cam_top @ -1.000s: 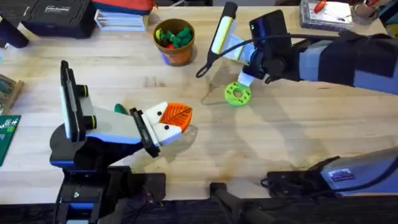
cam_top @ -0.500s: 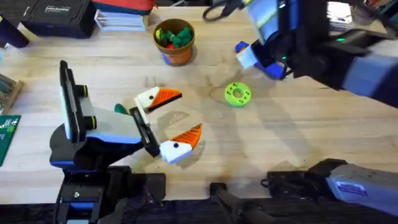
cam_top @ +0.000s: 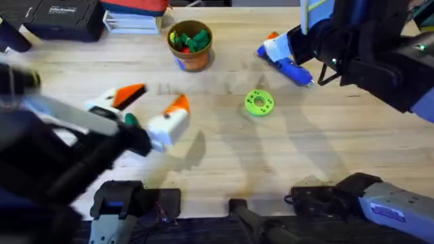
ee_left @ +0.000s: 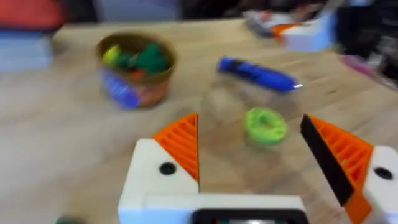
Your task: Pick up the gripper from the table and insert it into the empty holder that is missing its gripper. Then pick up a screw, insert it into the mounting hole, and use the screwdriver to tighten it. Finally, clean up the table by picking up the vegetable and placing it into the bucket.
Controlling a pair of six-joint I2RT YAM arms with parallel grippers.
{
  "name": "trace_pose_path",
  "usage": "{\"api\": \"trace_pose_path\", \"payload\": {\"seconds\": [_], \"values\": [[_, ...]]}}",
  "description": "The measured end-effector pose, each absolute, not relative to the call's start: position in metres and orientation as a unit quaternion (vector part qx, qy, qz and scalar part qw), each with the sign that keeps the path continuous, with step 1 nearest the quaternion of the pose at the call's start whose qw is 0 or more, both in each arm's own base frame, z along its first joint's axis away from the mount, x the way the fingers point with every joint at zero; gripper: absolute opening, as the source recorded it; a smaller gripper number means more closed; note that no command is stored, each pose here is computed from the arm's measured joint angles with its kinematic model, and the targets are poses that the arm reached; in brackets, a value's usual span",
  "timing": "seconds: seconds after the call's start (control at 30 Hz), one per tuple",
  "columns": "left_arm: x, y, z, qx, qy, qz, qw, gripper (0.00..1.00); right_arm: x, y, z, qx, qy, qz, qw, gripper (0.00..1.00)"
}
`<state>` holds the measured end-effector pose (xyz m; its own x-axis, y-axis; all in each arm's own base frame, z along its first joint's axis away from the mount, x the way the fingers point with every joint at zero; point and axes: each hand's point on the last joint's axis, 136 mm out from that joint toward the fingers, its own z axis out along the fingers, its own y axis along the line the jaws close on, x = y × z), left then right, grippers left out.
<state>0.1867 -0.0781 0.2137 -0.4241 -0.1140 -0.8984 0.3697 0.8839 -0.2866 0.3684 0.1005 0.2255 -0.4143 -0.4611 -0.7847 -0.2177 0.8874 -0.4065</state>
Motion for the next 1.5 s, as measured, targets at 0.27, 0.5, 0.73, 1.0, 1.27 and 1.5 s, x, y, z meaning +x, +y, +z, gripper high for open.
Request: {"api": "trace_pose_path", "payload": {"seconds": [0.27,0.5,0.73,1.0,1.27,1.5], "values": [[0.224,-0.020,0.184,-0.053,0.932,-0.080,0.350,0.985,0.366,0.109,0.226,-0.213,0.830,-0.115,0.503,0.994],[0.211,-0.009,0.099,-0.172,0.978,-0.046,0.112,0.985,0.366,0.109,0.225,-0.213,0.830,-0.115,0.502,0.994],[0.196,0.016,0.053,-0.336,0.941,0.044,-0.002,0.985,0.366,0.109,0.225,-0.213,0.830,-0.116,0.502,0.994],[0.210,0.026,0.045,-0.384,0.920,0.066,0.022,0.985,0.364,0.108,0.222,-0.216,0.834,-0.117,0.495,0.994],[0.227,0.039,0.037,-0.405,0.909,0.070,0.071,0.976,0.363,0.107,0.221,-0.216,0.835,-0.117,0.492,0.994],[0.218,0.045,0.037,-0.420,0.902,0.077,0.058,0.039,0.363,0.107,0.220,-0.217,0.835,-0.118,0.491,0.994]]}}
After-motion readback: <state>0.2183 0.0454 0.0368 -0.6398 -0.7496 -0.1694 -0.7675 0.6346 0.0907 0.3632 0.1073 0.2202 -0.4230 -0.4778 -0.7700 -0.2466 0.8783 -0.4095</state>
